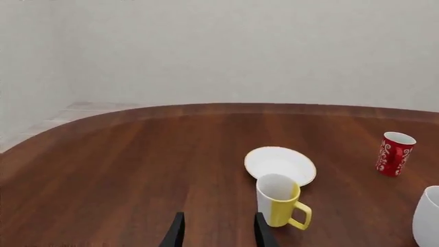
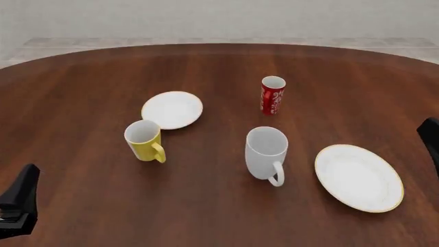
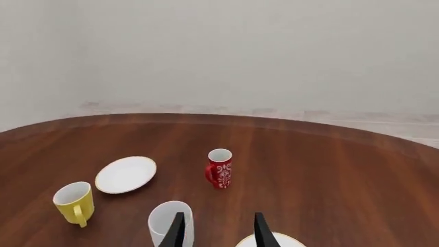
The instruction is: Put the white mug on the left plate.
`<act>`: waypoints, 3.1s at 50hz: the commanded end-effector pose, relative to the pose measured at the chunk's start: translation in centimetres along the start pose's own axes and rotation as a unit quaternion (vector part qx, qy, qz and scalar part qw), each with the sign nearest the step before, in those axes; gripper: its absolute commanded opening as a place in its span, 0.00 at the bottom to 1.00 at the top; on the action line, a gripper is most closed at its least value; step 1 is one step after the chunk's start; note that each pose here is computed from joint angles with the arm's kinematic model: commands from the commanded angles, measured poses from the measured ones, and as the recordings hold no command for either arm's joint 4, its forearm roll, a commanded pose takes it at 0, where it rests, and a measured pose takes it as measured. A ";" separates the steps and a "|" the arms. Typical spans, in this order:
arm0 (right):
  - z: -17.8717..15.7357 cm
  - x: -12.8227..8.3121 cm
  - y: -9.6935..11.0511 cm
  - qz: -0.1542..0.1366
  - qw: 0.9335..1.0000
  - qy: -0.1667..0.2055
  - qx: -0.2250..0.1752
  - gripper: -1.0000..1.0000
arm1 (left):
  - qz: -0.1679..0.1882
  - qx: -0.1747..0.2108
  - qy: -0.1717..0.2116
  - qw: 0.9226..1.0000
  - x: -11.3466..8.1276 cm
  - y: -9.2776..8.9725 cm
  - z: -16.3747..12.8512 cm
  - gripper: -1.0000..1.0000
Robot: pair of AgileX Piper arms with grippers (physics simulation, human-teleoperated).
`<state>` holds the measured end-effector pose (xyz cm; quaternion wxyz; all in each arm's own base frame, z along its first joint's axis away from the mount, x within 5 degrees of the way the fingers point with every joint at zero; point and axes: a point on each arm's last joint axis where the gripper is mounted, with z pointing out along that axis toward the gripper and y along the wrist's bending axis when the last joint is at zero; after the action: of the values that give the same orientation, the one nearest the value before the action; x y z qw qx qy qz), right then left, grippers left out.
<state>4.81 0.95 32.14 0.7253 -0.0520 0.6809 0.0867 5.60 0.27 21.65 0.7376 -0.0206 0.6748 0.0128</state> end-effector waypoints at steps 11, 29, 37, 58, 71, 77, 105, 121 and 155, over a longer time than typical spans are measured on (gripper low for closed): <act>1.2 -4.1 1.0 -0.014 0.997 0.035 -0.070 1.00 | -0.004 -0.009 -0.007 1.000 -0.3 0.1 -0.1 1.00; 2.2 -6.4 1.8 -0.017 0.992 0.067 -0.109 1.00 | -0.006 -0.012 -0.010 1.000 -0.5 0.1 -0.1 1.00; 2.6 -7.1 2.1 -0.024 0.989 0.078 -0.122 1.00 | -0.009 -0.013 -0.011 1.000 -0.6 0.1 0.0 1.00; 3.5 -7.4 2.2 -0.020 0.987 0.113 -0.112 1.00 | -0.012 -0.016 -0.014 1.000 -0.7 0.2 -0.1 1.00; 4.4 -5.9 2.2 -0.016 0.985 0.138 -0.105 1.00 | -0.015 -0.014 -0.015 1.000 -0.8 0.2 -0.1 1.00; 4.9 -5.3 2.4 -0.015 0.983 0.147 -0.105 1.00 | -0.015 -0.014 -0.014 1.000 -0.7 0.2 -0.1 1.00; 7.5 -1.3 2.9 -0.007 0.978 0.181 -0.102 1.00 | -0.017 -0.015 -0.013 1.000 -0.7 0.2 -0.1 1.00; 8.7 0.5 3.1 -0.006 0.975 0.196 -0.101 1.00 | -0.017 -0.015 -0.014 1.000 -0.8 0.2 -0.1 1.00; 10.7 3.6 3.7 -0.005 0.970 0.221 -0.107 1.00 | -0.016 -0.015 -0.013 1.000 -0.7 0.2 -0.1 1.00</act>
<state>14.35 6.60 30.25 0.5534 -0.1483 0.8074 0.1409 5.43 0.43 22.40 0.7463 -0.0427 0.6642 0.0104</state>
